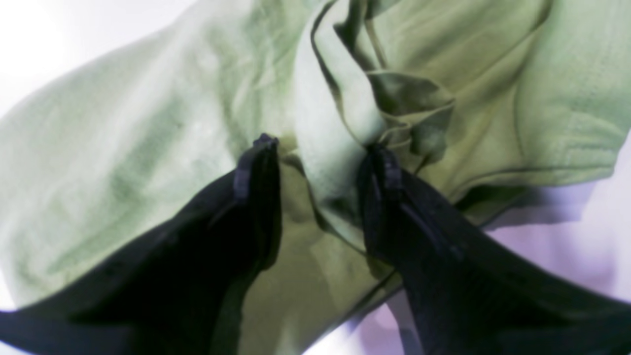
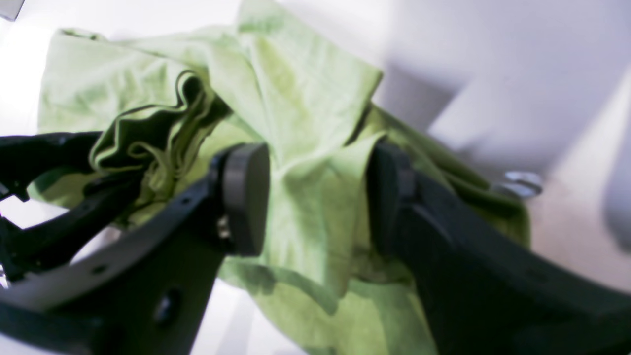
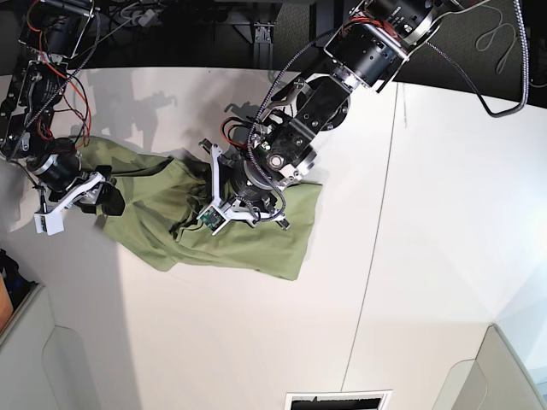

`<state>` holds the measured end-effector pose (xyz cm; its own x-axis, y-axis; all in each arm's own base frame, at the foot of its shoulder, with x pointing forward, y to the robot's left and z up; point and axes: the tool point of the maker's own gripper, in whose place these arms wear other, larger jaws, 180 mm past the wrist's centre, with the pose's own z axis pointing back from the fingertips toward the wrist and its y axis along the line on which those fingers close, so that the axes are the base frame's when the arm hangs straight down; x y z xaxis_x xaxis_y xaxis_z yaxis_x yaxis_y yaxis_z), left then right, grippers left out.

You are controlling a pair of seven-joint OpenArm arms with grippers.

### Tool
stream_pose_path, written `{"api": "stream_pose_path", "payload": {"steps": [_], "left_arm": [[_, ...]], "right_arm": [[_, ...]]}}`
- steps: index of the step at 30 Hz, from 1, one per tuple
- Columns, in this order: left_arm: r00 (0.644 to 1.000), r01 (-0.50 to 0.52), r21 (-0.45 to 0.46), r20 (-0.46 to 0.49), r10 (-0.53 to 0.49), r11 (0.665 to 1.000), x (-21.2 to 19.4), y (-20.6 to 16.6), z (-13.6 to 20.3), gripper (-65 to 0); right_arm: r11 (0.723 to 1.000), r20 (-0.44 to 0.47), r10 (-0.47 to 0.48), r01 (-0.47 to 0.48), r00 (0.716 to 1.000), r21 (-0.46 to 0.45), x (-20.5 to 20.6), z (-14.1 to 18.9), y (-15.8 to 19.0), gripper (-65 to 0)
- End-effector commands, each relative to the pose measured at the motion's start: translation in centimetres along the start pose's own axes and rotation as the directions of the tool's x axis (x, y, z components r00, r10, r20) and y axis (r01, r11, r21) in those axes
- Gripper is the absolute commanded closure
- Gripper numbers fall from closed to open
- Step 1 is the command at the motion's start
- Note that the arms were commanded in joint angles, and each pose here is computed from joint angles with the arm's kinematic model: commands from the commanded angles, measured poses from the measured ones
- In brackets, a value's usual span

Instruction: Layout the t-shirt on the table in an organized manner, then fold the t-shirt properly

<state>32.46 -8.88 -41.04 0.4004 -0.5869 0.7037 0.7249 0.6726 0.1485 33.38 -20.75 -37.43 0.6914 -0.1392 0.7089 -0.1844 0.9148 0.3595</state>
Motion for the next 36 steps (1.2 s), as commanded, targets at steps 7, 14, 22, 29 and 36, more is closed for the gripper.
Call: {"api": "stream_pose_path", "payload": {"steps": [7, 14, 22, 29, 36], "left_arm": [[1.000, 0.009, 0.000, -0.003, -0.009, 1.000, 0.4, 0.2, 0.1, -29.6], [1.000, 0.010, 0.002, -0.005, -0.010, 1.000, 0.3, 0.3, 0.1, -29.6], [1.000, 0.010, 0.002, -0.004, -0.010, 1.000, 0.4, 0.3, 0.1, -29.6], [1.000, 0.007, 0.000, 0.001, -0.007, 1.000, 0.5, 0.3, 0.1, -29.6], [1.000, -0.005, -0.111, 0.019, 0.007, 0.994, 0.8, -1.7, 0.2, -29.6]], "right_arm": [[0.993, 0.102, 0.047, -0.035, 0.994, -0.112, 3.9, 2.5, -2.3, -32.1], [0.978, 0.096, -0.019, 0.039, 0.995, -0.207, 2.6, 4.4, -5.7, -32.2], [0.974, 0.041, -0.113, 0.118, 0.993, -0.191, -1.3, 3.7, -6.8, -40.8], [0.987, 0.040, -0.146, 0.148, 0.988, -0.067, -1.7, 2.0, -4.1, -40.7], [0.997, -0.016, -0.081, 0.081, 0.997, 0.019, -1.8, -0.5, -0.6, -40.7]]}}
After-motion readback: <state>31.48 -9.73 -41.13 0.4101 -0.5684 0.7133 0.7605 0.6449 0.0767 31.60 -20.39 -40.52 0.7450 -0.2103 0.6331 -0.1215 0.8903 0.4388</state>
